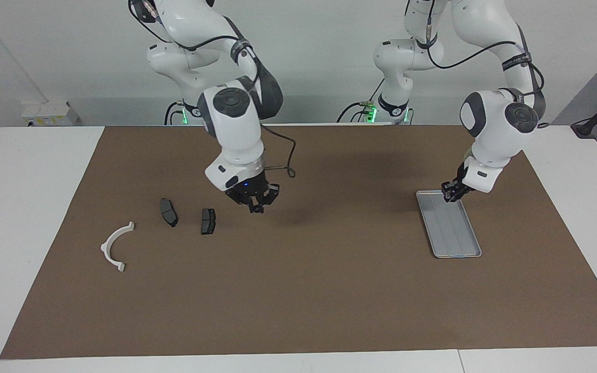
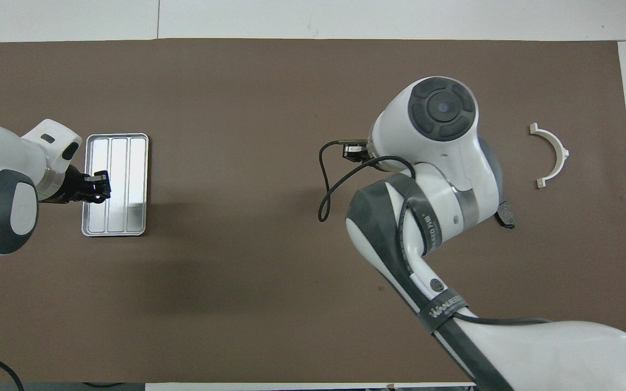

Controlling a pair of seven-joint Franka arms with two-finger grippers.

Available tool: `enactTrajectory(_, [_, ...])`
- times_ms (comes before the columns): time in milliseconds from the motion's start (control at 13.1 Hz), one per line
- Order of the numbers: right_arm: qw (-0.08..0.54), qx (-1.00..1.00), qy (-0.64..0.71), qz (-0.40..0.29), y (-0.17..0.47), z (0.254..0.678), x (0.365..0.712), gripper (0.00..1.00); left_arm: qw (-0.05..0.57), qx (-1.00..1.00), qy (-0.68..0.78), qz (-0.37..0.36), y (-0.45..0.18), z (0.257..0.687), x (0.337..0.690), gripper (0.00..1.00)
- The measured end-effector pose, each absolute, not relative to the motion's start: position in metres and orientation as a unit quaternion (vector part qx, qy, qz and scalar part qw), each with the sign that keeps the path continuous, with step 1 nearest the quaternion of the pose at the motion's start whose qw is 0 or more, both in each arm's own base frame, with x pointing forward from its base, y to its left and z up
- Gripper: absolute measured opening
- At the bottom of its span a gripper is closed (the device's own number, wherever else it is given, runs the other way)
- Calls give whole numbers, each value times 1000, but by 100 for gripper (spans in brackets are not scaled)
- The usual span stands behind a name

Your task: Pick bearing gear from pile to tray

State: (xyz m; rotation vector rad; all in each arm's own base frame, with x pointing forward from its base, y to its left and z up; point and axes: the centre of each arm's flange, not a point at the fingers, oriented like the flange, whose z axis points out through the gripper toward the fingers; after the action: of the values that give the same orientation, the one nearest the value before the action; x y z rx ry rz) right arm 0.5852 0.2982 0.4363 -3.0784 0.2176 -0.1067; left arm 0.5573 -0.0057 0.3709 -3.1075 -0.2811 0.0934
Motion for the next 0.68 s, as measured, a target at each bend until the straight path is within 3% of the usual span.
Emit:
enactTrajectory(304, [31, -992, 116, -29, 356, 427, 549, 24, 10, -996, -89, 29, -6, 336, 549, 34])
enactTrajectory(685, [34, -991, 127, -31, 366, 376, 529, 24, 10, -995, -92, 26, -3, 320, 545, 34])
